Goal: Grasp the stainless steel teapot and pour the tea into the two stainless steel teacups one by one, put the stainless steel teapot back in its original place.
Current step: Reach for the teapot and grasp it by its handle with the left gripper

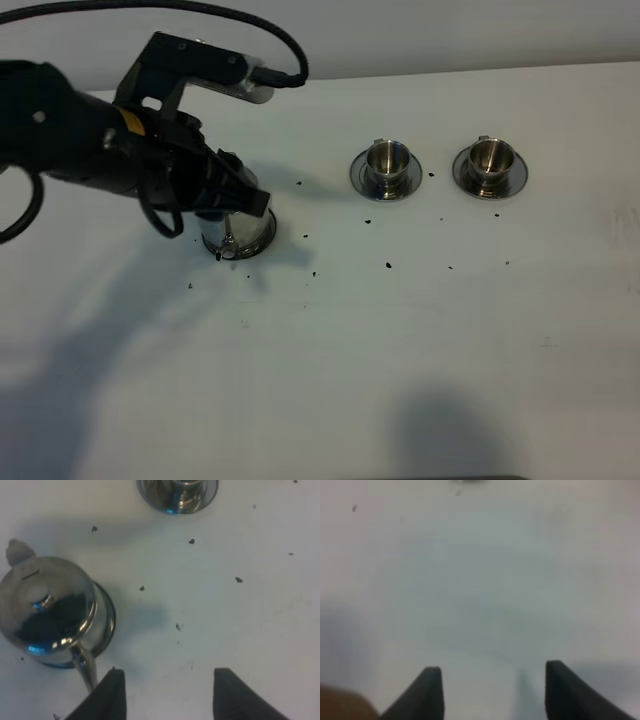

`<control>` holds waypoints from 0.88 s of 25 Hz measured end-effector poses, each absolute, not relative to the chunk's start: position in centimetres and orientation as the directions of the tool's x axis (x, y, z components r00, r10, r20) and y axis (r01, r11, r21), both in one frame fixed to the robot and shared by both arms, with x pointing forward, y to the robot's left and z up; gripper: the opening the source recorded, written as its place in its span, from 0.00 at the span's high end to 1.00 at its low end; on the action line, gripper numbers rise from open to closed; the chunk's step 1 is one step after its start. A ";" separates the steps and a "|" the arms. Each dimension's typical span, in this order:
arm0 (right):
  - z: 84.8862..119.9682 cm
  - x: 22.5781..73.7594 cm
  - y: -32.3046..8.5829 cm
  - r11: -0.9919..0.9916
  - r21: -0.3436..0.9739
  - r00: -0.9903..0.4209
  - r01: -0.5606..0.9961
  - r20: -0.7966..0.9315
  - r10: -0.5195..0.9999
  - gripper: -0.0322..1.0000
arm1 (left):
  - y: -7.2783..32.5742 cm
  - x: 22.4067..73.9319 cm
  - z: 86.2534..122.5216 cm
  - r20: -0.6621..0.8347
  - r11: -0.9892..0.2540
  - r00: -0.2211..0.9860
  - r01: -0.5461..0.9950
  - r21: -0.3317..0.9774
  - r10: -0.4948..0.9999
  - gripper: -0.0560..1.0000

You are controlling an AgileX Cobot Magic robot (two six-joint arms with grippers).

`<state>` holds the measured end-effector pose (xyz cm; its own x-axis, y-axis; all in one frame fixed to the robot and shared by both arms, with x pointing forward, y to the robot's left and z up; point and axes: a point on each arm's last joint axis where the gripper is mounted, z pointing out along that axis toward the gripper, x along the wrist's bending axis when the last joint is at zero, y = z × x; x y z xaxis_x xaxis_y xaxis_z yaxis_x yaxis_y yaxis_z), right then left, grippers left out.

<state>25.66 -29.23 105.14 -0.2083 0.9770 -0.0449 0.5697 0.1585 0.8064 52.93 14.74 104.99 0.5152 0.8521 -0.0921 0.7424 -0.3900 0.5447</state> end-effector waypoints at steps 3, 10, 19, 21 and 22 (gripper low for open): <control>105.2 24.8 -29.3 0.114 0.841 -0.144 0.528 -0.043 0.989 0.54 | 14.1 54.4 105.3 -0.077 -0.408 0.524 0.738 0.538 0.848 0.54; 105.2 23.3 -29.4 0.089 0.889 -0.102 0.448 -0.048 0.994 0.54 | 12.9 57.6 105.5 -0.021 -0.464 0.549 0.727 0.506 0.836 0.54; 105.3 23.2 -29.1 0.074 0.893 -0.118 0.444 -0.024 0.993 0.54 | 11.4 61.3 106.6 0.022 -0.501 0.565 0.714 0.489 0.825 0.54; 105.3 23.2 -29.1 0.073 0.893 -0.119 0.444 -0.022 0.993 0.54 | 11.1 62.3 106.3 0.035 -0.517 0.569 0.719 0.465 0.822 0.54; 105.3 23.2 -29.1 0.073 0.893 -0.119 0.444 -0.022 0.993 0.54 | 10.9 62.9 106.0 0.043 -0.528 0.571 0.724 0.444 0.820 0.54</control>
<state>23.21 -29.11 105.27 -0.1193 0.9926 -0.0217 0.4442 0.0729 0.8930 62.86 10.87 105.96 0.5712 0.8197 0.0429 0.7239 -0.5277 0.4445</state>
